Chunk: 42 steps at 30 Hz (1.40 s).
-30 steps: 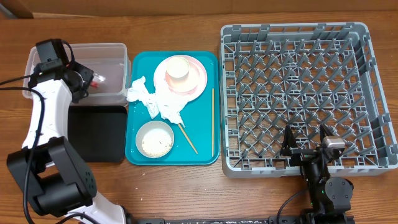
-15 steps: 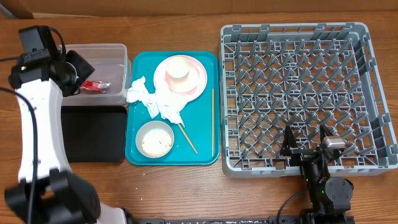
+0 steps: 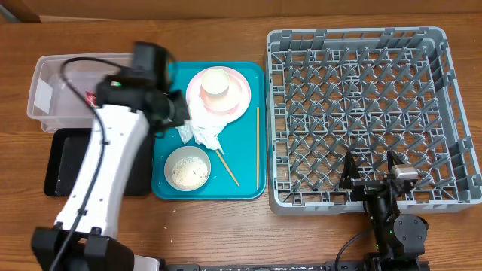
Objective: Sort waste into correct bins and load items into the dishwasher
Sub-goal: 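Move the wrapper over the clear bin and release it, then grasp the white napkins on the teal tray with the left gripper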
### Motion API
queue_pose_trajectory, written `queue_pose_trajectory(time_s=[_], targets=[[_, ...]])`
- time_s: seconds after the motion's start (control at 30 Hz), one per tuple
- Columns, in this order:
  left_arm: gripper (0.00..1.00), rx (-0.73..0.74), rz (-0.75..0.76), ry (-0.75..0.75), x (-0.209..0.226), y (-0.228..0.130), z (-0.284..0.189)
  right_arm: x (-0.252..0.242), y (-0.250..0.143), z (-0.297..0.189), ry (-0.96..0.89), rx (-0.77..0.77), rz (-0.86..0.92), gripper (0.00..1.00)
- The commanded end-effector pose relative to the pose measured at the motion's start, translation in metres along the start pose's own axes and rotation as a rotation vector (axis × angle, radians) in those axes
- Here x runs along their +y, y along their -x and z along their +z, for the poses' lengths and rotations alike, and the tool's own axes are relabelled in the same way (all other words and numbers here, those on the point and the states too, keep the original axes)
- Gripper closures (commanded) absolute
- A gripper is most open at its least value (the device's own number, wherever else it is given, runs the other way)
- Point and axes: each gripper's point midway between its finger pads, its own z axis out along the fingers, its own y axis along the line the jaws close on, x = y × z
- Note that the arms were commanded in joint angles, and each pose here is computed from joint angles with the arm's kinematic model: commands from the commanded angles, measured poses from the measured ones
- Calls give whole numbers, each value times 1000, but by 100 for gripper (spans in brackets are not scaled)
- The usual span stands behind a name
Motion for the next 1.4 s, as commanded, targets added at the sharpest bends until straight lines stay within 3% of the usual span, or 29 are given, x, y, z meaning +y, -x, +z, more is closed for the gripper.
queue_pose_trajectory(time_s=[0.0,0.07,0.13,0.4,0.7,0.9,1.03,1.37], targets=[[61,-28,86,142,0,-9,26,-1,-1,0,0,-5,-3,0],[48,-31,103,157,-2,-10,37,-1,-1,0,0,-5,-3,0],[45,-27,109,159,-3,-11,49,-1,-1,0,0,-5,-3,0],[61,-21,113,162,-9,0,97,-1,-1,0,0,-5,-3,0],[58,50,124,201,-3,-6,145,-1,-1,0,0,-5,-3,0],[69,30,100,197,2,4,149,-1,-1,0,0,-5,-3,0],[96,24,82,199,7,9,148,-1,-1,0,0,-5,-3,0],[96,33,43,215,15,27,121,-1,-1,0,0,-5,-3,0]])
